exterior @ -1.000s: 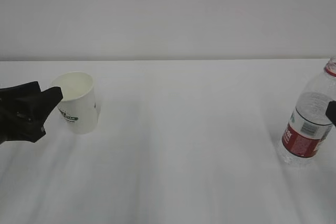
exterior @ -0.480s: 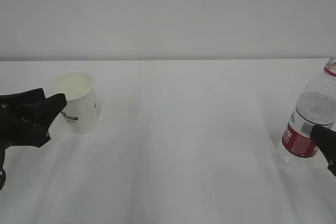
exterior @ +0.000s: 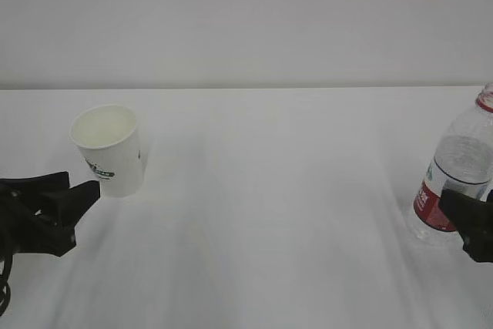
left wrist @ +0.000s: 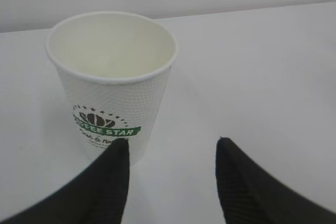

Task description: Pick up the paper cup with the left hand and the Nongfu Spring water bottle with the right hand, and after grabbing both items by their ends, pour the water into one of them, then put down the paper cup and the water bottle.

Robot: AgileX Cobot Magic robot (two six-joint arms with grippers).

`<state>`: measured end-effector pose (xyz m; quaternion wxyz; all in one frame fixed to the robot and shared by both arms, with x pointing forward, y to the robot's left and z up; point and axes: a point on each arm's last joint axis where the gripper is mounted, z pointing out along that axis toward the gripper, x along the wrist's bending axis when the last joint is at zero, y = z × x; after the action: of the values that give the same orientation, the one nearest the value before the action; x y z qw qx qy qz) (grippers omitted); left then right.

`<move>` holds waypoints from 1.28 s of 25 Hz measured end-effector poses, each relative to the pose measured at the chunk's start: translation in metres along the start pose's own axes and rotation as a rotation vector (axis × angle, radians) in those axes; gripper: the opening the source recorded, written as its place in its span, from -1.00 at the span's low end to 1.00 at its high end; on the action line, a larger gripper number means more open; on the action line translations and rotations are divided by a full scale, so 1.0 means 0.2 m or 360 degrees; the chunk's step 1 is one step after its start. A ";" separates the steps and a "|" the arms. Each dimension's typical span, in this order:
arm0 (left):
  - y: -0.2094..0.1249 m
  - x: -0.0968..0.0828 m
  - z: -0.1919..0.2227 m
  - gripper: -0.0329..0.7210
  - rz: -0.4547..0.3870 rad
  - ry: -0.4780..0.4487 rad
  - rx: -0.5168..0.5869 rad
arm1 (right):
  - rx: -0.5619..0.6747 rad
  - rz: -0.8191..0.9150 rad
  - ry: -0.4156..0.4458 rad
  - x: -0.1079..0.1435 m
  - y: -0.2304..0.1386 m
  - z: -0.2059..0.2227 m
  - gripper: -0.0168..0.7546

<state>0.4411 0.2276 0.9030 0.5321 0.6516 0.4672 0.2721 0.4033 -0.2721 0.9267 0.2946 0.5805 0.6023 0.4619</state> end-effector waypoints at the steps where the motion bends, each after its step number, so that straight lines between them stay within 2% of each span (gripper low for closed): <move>1: 0.00 0.00 0.00 0.12 0.0002 0.0000 0.0003 | -0.0001 -0.0020 -0.0004 0.00 0.00 0.00 0.37; 14: -0.01 0.00 0.00 0.12 0.0005 -0.0002 0.0012 | -0.0012 -0.0126 -0.0134 -0.04 0.00 0.00 0.38; 21: -0.01 -0.01 0.00 0.12 0.0024 -0.0042 0.0019 | -0.0018 -0.0075 -0.0182 -0.05 0.01 0.00 0.62; 32: -0.01 -0.01 0.00 0.12 0.0030 -0.0055 0.0021 | -0.0002 -0.0050 -0.0199 -0.07 -0.04 0.07 0.64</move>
<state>0.4396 0.2247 0.9014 0.5332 0.6641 0.4536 0.2626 0.4145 -0.2824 0.9112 0.3391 0.5985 0.5915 0.4205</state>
